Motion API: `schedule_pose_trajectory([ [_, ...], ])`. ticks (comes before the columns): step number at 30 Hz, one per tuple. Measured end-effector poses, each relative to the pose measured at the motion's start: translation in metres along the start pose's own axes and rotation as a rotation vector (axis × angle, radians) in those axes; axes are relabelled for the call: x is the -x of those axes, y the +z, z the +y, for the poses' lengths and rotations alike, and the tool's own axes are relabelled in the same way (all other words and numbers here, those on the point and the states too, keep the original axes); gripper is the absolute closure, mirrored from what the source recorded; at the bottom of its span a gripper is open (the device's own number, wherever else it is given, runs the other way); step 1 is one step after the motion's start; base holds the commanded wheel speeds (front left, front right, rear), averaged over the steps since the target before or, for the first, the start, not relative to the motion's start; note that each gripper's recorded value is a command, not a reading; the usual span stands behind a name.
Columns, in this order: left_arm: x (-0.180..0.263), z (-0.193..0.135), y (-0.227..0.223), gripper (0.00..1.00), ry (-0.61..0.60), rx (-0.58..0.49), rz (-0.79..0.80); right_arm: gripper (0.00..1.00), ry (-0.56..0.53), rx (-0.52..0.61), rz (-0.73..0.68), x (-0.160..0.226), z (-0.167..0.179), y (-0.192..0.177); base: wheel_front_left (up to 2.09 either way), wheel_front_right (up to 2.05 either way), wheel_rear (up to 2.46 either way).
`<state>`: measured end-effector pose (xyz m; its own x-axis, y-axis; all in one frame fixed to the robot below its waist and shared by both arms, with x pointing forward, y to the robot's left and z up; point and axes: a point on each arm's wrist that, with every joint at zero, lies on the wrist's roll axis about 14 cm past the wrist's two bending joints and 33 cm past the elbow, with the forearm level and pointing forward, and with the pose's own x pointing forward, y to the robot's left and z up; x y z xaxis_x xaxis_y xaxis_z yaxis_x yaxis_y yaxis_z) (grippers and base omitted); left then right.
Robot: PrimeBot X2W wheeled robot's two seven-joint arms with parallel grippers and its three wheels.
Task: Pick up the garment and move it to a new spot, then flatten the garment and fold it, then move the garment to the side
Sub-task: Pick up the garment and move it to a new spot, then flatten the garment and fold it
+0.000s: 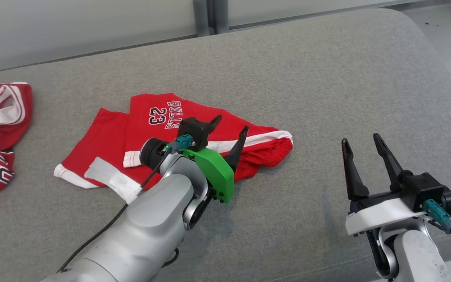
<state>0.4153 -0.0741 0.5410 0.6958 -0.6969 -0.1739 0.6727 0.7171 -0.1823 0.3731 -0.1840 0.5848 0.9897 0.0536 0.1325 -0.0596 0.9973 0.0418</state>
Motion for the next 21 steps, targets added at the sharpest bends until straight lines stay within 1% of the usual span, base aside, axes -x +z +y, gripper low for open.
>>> schedule_pose_trajectory([
  [3, 0.012, 0.014, 0.017, 0.0, 0.059, 0.005, -0.063, 0.0, 0.012, -0.003, -0.023, -0.004, 0.004, 0.007, 0.0, 0.0, 0.0],
  [9, 0.053, 0.042, 0.02, 0.0, 0.191, 0.024, -0.134, 0.0, 0.057, -0.002, -0.06, -0.005, 0.02, 0.019, 0.0, 0.0, 0.0],
  [17, 0.098, 0.076, -0.005, 0.0, 0.358, 0.111, -0.138, 0.0, 0.095, -0.008, -0.076, -0.003, 0.034, 0.025, 0.0, 0.0, 0.0],
  [18, 0.104, 0.085, -0.016, 0.0, 0.397, 0.132, -0.116, 0.0, 0.098, -0.008, -0.074, -0.003, 0.035, 0.024, 0.0, 0.0, 0.0],
  [21, 0.111, 0.102, -0.033, 0.0, 0.454, 0.163, -0.074, 0.0, 0.105, -0.008, -0.067, -0.002, 0.037, 0.022, 0.0, 0.0, 0.0],
])
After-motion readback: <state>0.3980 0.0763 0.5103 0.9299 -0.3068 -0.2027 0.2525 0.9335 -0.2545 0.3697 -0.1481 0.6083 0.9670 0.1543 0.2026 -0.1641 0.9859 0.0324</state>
